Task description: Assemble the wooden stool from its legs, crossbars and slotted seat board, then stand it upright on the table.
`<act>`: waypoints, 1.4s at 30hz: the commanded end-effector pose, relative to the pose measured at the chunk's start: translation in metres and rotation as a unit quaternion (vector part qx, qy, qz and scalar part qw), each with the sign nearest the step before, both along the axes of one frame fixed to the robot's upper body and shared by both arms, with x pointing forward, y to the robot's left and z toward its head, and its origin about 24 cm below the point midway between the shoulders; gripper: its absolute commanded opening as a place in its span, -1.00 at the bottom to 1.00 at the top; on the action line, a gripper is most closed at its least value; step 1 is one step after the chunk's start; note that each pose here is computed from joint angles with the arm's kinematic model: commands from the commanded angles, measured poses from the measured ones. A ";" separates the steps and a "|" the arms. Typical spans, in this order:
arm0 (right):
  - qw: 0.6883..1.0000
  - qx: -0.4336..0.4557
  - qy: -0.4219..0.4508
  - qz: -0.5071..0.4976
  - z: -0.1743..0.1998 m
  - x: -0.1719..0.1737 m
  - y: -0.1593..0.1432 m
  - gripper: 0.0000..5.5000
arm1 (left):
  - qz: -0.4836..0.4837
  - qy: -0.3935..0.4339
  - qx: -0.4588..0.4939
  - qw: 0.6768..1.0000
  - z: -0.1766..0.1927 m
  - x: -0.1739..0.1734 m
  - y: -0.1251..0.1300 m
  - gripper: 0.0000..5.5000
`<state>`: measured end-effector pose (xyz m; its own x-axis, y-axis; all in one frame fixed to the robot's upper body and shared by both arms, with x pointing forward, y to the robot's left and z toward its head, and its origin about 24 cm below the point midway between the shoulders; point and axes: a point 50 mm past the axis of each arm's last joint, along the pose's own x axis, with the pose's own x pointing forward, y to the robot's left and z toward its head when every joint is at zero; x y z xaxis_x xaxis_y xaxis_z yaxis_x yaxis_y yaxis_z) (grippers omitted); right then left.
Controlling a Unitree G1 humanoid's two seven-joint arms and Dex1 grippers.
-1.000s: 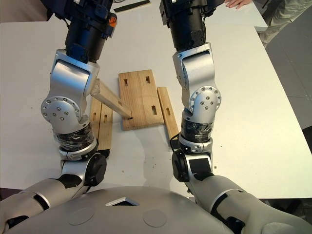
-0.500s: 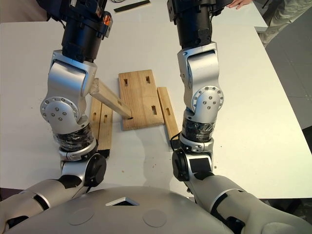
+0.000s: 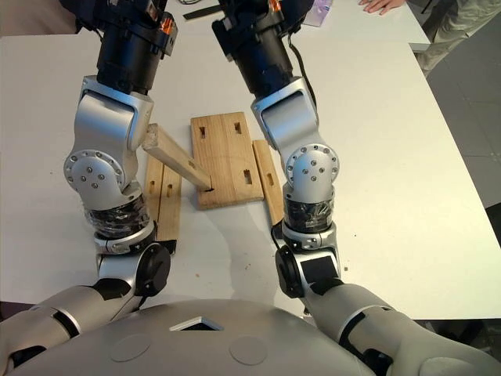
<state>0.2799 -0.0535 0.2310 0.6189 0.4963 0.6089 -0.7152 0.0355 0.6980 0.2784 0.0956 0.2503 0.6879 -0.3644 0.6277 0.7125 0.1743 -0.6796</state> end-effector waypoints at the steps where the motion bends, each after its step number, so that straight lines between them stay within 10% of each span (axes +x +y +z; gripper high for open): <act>1: 0.999 -0.048 0.000 -0.016 -0.012 -0.001 -0.006 -0.42 | 0.052 -0.013 0.042 0.998 0.010 0.010 0.016 -0.84; 11: 0.961 -0.162 0.030 -0.221 -0.039 0.005 -0.080 -0.42 | 0.241 -0.072 0.393 0.885 0.057 0.012 0.100 -0.84; 15: 0.930 -0.208 0.042 -0.300 -0.046 -0.008 -0.109 -0.42 | 0.265 0.072 0.544 0.793 0.025 -0.009 0.146 -0.84; 21: 0.879 -0.245 0.081 -0.400 -0.060 -0.041 -0.149 -0.42 | 0.133 0.181 0.661 0.716 -0.049 -0.064 0.140 -0.84; 42: 0.858 -0.300 0.097 -0.406 -0.082 -0.043 -0.125 -0.42 | 0.053 0.249 0.645 0.721 -0.074 -0.093 0.122 -0.84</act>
<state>0.2362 -0.1793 0.1519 0.9674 0.0466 0.2491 -0.1651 0.8617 0.4799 0.1861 0.2164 0.1779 0.7807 -0.3769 -0.4985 0.3894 0.9173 -0.0837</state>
